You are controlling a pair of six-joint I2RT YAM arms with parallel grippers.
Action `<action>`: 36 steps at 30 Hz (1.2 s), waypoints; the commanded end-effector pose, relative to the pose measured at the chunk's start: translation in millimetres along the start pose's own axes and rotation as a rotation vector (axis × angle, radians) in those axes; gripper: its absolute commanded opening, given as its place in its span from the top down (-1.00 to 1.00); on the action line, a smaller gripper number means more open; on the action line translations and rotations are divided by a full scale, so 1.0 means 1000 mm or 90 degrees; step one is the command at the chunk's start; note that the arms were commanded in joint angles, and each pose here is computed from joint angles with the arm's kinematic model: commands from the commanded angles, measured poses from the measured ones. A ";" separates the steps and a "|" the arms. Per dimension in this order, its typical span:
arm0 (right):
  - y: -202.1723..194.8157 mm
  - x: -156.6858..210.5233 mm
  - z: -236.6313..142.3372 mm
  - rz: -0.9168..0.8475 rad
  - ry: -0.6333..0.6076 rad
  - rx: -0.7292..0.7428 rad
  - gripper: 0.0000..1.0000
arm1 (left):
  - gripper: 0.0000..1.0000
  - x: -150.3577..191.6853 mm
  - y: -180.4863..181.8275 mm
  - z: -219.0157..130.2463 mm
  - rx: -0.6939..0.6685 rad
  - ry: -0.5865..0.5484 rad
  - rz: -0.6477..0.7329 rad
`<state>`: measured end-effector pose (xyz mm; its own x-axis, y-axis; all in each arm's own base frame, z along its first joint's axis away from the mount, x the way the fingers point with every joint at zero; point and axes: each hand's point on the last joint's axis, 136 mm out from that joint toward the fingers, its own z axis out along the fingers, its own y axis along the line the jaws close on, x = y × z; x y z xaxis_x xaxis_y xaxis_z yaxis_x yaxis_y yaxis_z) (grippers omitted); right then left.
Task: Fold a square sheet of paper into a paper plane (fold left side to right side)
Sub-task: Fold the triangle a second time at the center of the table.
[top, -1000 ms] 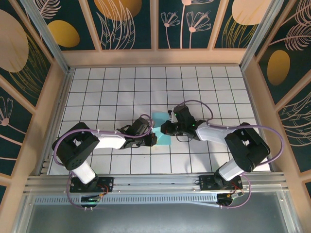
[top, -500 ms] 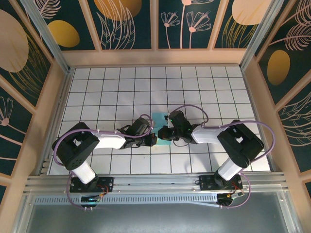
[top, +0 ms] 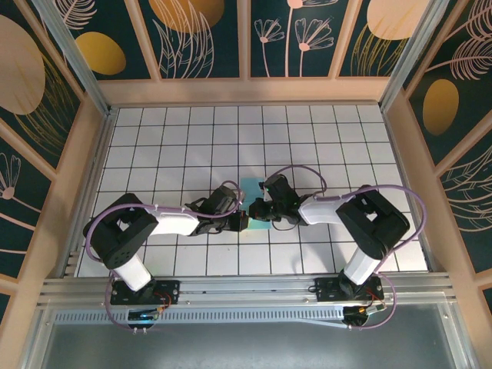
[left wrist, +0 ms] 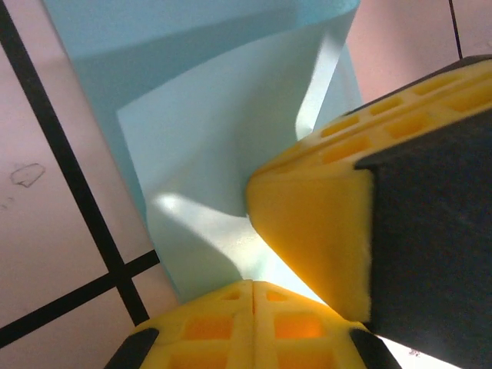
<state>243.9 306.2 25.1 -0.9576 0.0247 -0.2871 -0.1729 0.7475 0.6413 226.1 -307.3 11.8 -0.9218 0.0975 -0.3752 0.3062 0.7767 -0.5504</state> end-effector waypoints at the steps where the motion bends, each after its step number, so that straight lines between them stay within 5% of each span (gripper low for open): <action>1: -0.007 0.005 0.007 0.004 0.014 0.029 1.00 | 1.00 0.029 0.043 0.010 -0.096 0.054 -0.019; 16: -0.040 -0.002 0.003 -0.006 -0.003 0.113 1.00 | 1.00 0.040 0.053 0.007 -0.113 0.065 -0.031; 36: -0.067 -0.036 -0.020 0.028 -0.055 0.101 1.00 | 1.00 0.044 0.057 0.004 -0.118 0.066 -0.036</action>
<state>278.0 268.9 17.8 -0.9488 0.0833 -0.3048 -0.1233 0.7904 0.6000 232.4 -308.4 11.8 -0.9094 0.0745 -0.4092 0.3118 0.7731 -0.5524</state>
